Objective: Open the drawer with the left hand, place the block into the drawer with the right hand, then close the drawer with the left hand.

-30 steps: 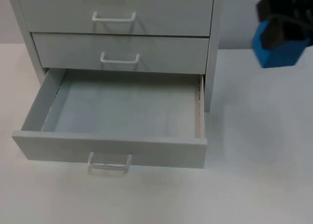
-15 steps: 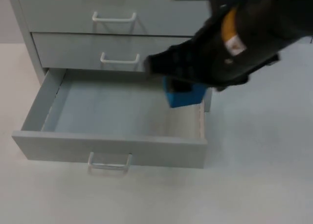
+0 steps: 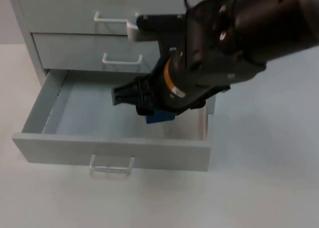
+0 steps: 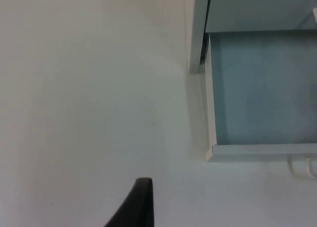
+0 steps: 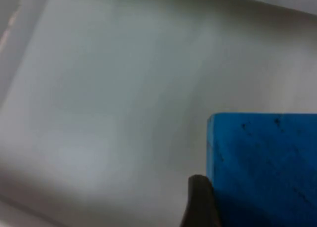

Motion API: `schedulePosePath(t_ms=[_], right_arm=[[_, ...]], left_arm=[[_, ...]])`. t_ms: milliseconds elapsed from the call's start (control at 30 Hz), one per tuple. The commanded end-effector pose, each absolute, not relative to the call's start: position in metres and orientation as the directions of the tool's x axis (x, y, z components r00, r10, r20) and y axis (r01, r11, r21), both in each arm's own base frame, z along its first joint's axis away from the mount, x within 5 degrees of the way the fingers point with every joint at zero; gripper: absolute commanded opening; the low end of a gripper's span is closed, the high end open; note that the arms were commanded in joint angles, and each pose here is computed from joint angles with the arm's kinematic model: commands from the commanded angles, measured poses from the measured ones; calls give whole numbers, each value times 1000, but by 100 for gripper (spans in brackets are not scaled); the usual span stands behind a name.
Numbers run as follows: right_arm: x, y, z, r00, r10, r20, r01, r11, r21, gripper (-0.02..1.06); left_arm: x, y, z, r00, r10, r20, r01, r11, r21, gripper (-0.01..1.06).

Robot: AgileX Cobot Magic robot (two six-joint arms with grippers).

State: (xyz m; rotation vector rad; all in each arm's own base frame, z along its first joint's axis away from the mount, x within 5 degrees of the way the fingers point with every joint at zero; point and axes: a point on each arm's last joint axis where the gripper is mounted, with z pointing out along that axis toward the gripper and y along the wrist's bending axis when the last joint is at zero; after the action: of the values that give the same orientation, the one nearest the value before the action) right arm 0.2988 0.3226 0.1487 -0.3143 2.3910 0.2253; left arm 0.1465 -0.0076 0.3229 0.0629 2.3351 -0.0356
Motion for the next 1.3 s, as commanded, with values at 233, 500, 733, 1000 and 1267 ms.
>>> schedulePosePath(t_ms=[233,500,733,1000,1267], right_arm=[[307,327,117,-716,-114,-689,-240,966,91,1],[307,327,103,-733,-117,-670,-234,968,87,41],[307,327,106,-731,-104,-674,-228,969,98,79],[304,327,156,-696,-62,-715,-245,957,156,81],[280,315,217,-726,-157,-670,-322,938,129,81]], left_arm=[[146,-7,325,-681,31,-732,56,998,-10,105],[146,-7,325,-681,31,-732,56,998,-10,105],[146,-7,325,-681,31,-732,56,998,-10,105],[146,-7,325,-679,31,-733,56,998,-10,105],[146,-7,325,-679,31,-733,56,998,-10,105]])
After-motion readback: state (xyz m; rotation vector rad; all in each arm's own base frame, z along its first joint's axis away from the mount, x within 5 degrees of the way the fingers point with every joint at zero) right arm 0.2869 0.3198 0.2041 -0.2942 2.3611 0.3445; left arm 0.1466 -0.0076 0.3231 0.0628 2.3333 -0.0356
